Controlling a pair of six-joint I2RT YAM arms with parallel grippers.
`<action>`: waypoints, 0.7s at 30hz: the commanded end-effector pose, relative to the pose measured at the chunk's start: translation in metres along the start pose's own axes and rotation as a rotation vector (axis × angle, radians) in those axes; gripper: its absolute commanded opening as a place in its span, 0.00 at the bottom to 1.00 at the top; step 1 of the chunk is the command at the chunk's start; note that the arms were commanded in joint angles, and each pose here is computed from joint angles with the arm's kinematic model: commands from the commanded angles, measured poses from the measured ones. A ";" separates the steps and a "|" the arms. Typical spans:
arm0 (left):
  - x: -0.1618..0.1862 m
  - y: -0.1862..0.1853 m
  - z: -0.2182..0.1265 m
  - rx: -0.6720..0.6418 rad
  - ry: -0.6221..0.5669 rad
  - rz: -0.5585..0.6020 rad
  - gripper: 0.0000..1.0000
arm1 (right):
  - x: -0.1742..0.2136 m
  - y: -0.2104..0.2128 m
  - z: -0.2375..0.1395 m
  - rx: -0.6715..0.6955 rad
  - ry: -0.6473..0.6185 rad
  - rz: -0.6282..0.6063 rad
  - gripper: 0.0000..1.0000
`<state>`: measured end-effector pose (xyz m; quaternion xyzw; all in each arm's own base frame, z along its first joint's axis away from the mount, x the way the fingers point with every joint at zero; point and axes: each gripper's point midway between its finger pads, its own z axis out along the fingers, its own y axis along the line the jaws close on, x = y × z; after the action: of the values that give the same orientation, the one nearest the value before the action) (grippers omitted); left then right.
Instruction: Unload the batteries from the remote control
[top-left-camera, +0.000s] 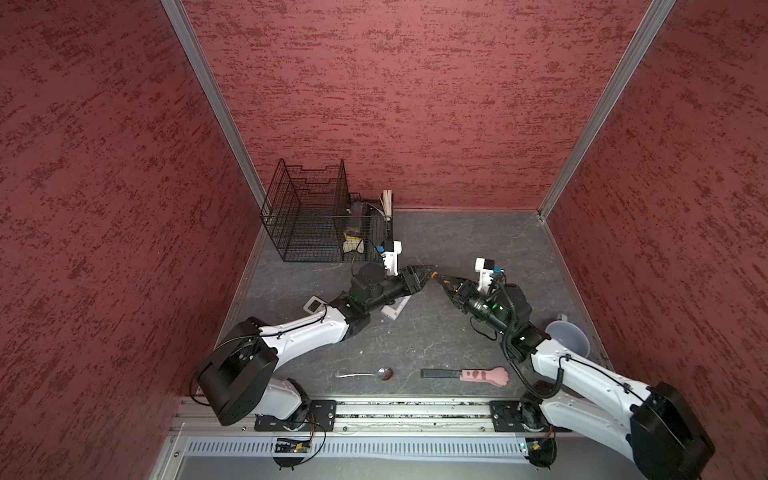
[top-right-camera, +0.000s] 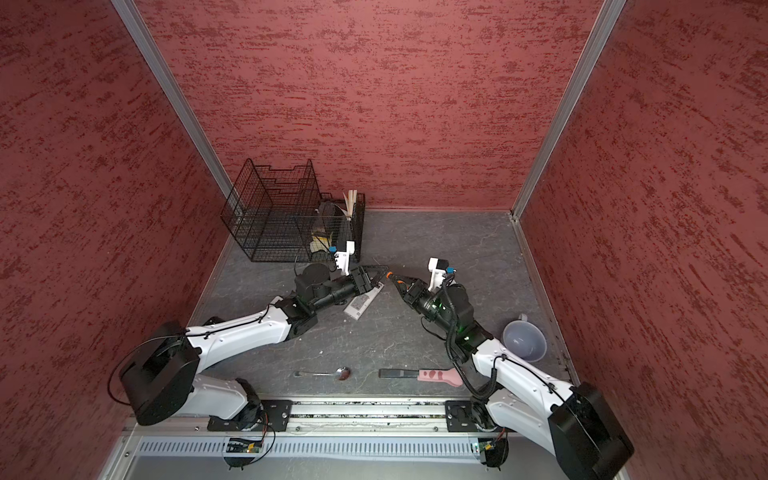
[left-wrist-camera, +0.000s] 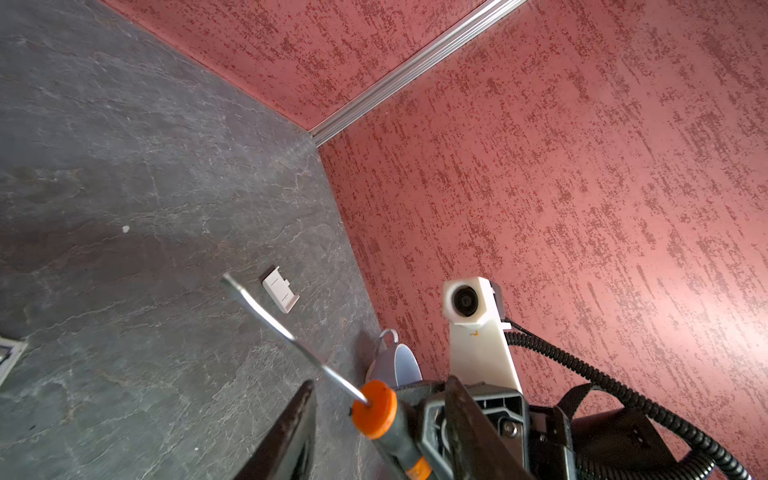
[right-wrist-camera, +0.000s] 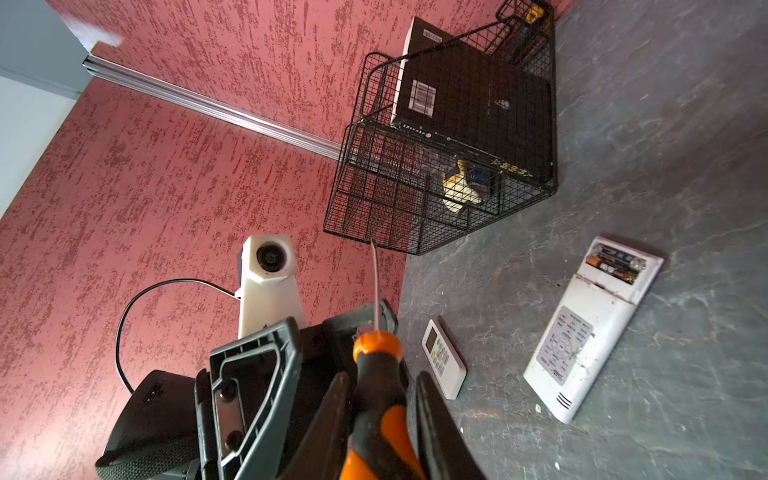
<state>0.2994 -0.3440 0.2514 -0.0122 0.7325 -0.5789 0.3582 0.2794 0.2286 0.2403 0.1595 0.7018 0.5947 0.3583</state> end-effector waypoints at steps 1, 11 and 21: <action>-0.004 -0.015 0.010 0.054 -0.015 0.006 0.49 | -0.012 0.031 0.000 -0.096 -0.028 0.030 0.00; 0.001 -0.015 0.021 0.074 -0.006 -0.010 0.41 | -0.015 0.032 0.000 -0.104 -0.049 0.040 0.00; 0.000 -0.014 0.021 0.075 -0.012 -0.013 0.13 | -0.016 0.029 0.001 -0.099 -0.057 0.049 0.00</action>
<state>0.3049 -0.3643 0.2569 -0.0221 0.7131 -0.6099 0.3450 0.2798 0.2296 0.2527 0.1552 0.6837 0.6122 0.3657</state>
